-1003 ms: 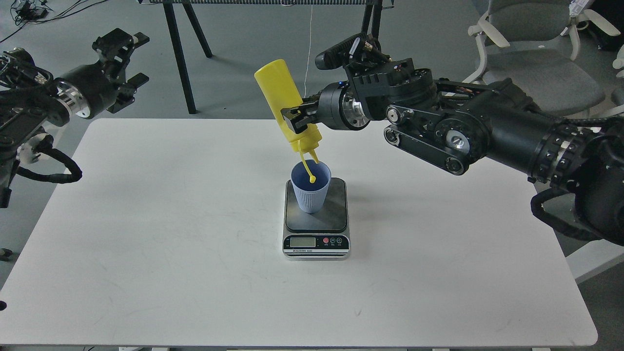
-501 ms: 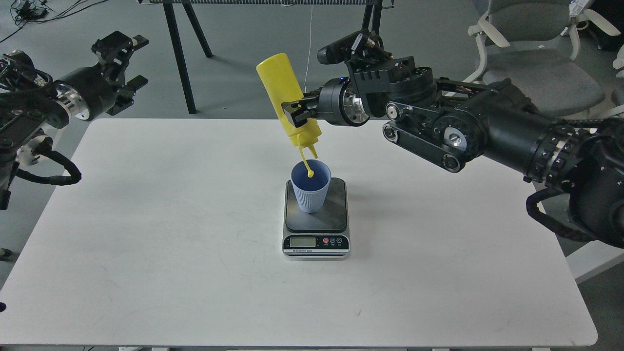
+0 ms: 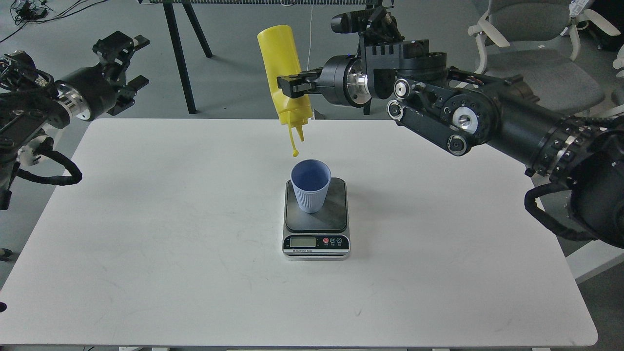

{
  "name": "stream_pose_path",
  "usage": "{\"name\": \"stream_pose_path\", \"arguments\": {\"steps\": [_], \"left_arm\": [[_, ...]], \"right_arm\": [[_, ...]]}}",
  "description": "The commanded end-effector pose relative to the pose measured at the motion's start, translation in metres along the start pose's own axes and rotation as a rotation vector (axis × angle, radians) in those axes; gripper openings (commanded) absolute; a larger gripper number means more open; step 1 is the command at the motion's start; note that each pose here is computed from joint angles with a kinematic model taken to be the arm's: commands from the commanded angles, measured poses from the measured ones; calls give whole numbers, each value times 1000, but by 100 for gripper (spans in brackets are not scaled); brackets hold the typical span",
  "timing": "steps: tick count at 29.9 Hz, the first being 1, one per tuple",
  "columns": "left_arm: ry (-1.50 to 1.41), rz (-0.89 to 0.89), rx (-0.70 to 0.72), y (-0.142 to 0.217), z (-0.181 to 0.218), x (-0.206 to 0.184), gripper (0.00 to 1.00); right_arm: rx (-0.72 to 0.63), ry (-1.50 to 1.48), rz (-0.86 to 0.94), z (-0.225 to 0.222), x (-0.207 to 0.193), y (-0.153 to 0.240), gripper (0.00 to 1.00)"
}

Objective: Pour seasoning into cup on scale with both arms
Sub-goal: 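Raise the yellow bottle upright and carry it back beside the scale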

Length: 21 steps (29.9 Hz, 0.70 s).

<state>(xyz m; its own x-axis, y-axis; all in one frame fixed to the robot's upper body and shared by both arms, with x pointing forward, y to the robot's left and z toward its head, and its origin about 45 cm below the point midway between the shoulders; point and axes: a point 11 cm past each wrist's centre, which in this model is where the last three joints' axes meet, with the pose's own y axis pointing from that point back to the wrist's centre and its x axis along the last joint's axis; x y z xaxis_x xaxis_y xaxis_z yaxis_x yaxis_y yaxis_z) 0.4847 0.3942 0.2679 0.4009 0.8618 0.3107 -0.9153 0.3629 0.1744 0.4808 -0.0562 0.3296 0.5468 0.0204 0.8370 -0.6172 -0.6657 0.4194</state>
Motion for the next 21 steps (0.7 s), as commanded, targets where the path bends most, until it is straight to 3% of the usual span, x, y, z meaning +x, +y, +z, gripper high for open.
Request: {"name": "stream_pose_path", "arguments": {"steps": [1, 11, 15, 21], "left_arm": [[-1, -2, 2, 0, 0, -1, 99], [-1, -6, 2, -1, -1, -2, 99], [-1, -9, 2, -2, -1, -4, 99], [1, -20, 0, -6, 0, -9, 99]], "right_arm": [[-8, -131, 73, 22, 24, 20, 39], [-55, -540, 293, 117, 69, 113, 39], [-25, -763, 354, 151, 67, 149, 39], [75, -1074, 382, 181, 32, 180, 39]]}}
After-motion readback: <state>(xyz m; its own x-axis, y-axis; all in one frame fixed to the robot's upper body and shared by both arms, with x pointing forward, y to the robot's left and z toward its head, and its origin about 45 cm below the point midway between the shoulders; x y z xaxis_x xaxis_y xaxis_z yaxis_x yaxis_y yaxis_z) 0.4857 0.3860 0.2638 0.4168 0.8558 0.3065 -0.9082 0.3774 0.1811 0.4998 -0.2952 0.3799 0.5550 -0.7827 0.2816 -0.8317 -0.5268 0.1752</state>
